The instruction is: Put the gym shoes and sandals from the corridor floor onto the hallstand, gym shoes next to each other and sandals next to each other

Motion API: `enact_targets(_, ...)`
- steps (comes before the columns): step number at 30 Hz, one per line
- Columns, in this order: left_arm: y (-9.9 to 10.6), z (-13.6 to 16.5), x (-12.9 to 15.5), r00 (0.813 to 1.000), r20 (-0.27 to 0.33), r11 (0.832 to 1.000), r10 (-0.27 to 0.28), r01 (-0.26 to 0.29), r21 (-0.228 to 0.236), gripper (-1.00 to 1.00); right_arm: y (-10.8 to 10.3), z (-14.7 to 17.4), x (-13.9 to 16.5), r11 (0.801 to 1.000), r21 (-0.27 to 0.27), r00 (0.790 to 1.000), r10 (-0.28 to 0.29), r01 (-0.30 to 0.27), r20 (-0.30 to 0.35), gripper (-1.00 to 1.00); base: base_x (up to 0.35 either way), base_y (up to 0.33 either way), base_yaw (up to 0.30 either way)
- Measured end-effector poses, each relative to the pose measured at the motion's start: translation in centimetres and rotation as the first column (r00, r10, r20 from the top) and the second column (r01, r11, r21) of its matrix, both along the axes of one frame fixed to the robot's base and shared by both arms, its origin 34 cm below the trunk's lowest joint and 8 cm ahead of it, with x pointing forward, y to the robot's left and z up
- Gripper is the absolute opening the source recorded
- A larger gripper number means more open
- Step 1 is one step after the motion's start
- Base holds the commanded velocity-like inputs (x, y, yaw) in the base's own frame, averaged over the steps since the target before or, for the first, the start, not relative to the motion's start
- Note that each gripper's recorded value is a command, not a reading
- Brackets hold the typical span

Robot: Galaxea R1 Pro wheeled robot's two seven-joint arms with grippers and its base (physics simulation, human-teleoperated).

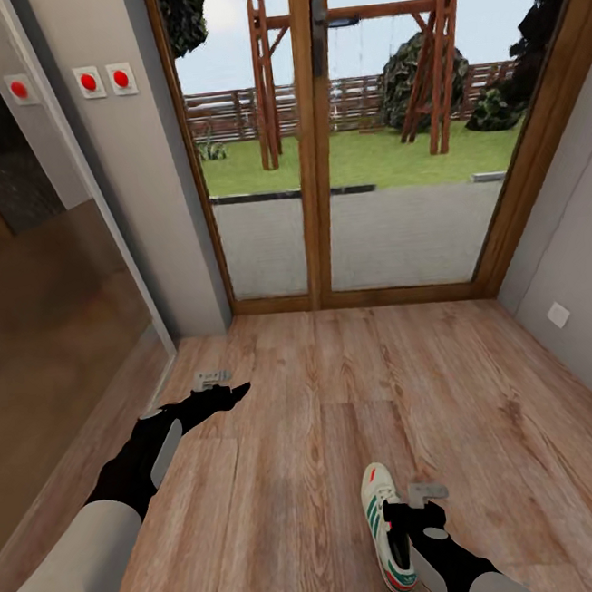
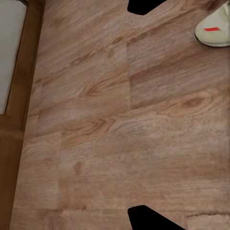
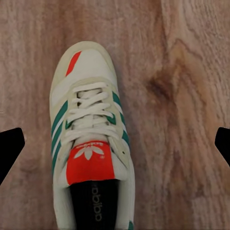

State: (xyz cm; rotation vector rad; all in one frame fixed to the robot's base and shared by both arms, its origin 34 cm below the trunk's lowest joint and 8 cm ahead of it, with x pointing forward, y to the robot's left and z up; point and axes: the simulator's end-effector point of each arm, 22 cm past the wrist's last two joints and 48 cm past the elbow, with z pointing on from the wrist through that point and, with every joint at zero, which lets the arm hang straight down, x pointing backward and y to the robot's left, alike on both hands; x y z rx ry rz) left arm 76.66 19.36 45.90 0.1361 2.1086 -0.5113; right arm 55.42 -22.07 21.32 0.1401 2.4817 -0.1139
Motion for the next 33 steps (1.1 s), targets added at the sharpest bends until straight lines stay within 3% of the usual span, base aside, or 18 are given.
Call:
enact_targets(8,0.0,-1.9,-0.2,1.000,-0.028,1.000,0.000,0.000,-0.001,1.00,0.0,-1.4,-0.8,1.000,0.000,1.000,0.000,0.000,-0.028,1.00,0.000,0.000,0.143)
enact_targets(16,0.0,-2.0,-0.2,1.000,-0.029,1.000,0.000,0.000,-0.001,1.00,0.0,-1.4,-0.8,1.000,0.000,1.000,0.000,0.000,-0.028,1.00,0.000,0.000,0.014)
enact_targets(27,-0.1,-6.2,-0.7,0.996,-0.088,1.000,-0.001,0.001,-0.001,1.00,0.0,-4.2,-2.7,1.000,0.002,0.996,-0.004,0.004,-0.088,1.00,0.000,0.000,0.001)
enact_targets(33,-0.1,-6.5,-0.7,0.996,-0.092,1.000,-0.001,0.001,-0.001,1.00,0.0,-4.4,-2.9,1.000,0.002,0.996,-0.005,0.005,-0.092,1.00,0.000,0.000,0.000)
